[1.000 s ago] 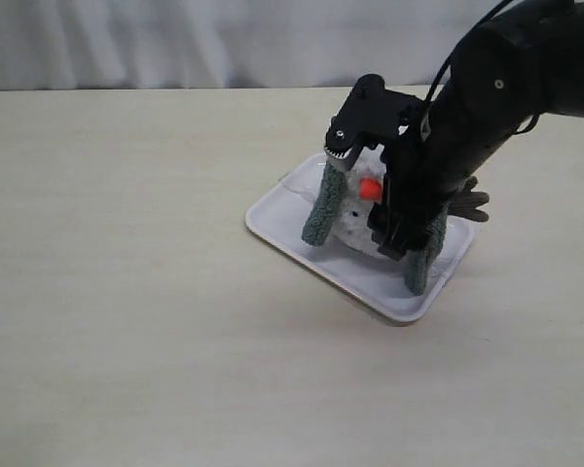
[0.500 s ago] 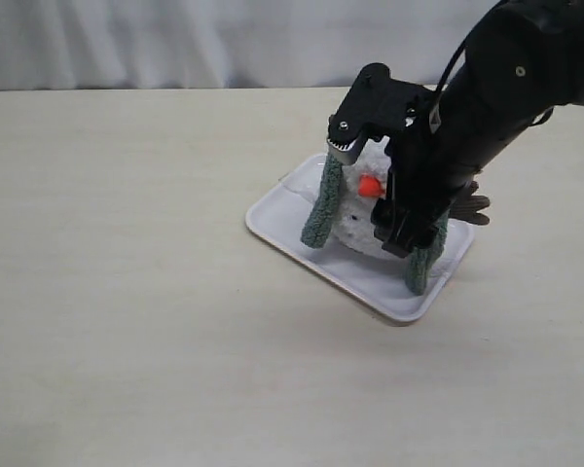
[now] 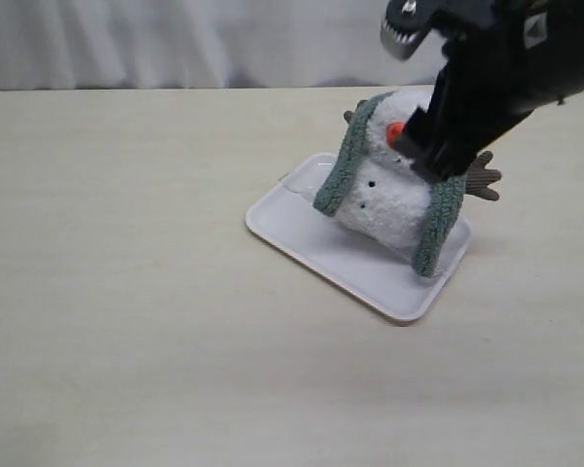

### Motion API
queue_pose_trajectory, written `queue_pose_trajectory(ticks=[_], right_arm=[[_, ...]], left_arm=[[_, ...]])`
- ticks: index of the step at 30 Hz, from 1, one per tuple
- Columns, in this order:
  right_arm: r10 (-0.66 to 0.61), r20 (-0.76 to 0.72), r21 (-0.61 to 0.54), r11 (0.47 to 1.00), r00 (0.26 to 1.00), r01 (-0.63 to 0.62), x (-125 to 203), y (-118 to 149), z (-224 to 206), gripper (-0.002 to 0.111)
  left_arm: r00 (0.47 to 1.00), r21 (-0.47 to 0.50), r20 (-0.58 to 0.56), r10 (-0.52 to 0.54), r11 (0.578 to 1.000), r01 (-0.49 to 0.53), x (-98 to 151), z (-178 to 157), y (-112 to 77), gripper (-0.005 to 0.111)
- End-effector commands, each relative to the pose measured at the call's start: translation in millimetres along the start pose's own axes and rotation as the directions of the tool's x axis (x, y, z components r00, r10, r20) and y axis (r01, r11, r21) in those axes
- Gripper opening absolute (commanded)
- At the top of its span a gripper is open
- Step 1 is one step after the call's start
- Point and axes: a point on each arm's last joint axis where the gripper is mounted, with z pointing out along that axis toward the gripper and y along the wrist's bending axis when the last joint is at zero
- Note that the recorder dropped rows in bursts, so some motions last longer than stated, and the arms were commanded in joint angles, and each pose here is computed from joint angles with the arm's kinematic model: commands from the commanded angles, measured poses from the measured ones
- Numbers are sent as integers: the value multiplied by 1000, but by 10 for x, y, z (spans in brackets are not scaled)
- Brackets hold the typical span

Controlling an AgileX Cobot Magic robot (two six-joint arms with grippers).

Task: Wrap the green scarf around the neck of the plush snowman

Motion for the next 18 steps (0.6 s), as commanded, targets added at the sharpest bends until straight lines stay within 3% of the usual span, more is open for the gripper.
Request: queue_pose_trajectory(ticks=[1,4,6,8,13,14,18], right_arm=[[282,128,203,931,951,-303,12,-300,-94,63],[376,86,294,875,923,-384,133,-473,94,41],[401,45,313,864,915,-394,203,-556,271,26],[432,5,308,857,902,-413,232,-606,443,18],[457,-155,126,889,876,-441,112,-702,797,36],[489,-158,82,872,858,-482,37,-766,883,37],[485,-134,84,874,864,-478,-30,-832,1081,37]], left_arm=[[1000,2,9,-7,1000,7,-2,1,-2,0],[1000,2,9,-7,1000,7,-2,1,-2,0],[1000,2,9,-7,1000,7,-2,1,-2,0],[1000,2,9,-7,1000,7,-2,1,-2,0],[1000,2,9,-7,1000,7,-2,1,-2,0],[1000,2,9,-7,1000,7,-2,1,-2,0],[1000,2,9,-7,1000,7,-2,1,-2,0]])
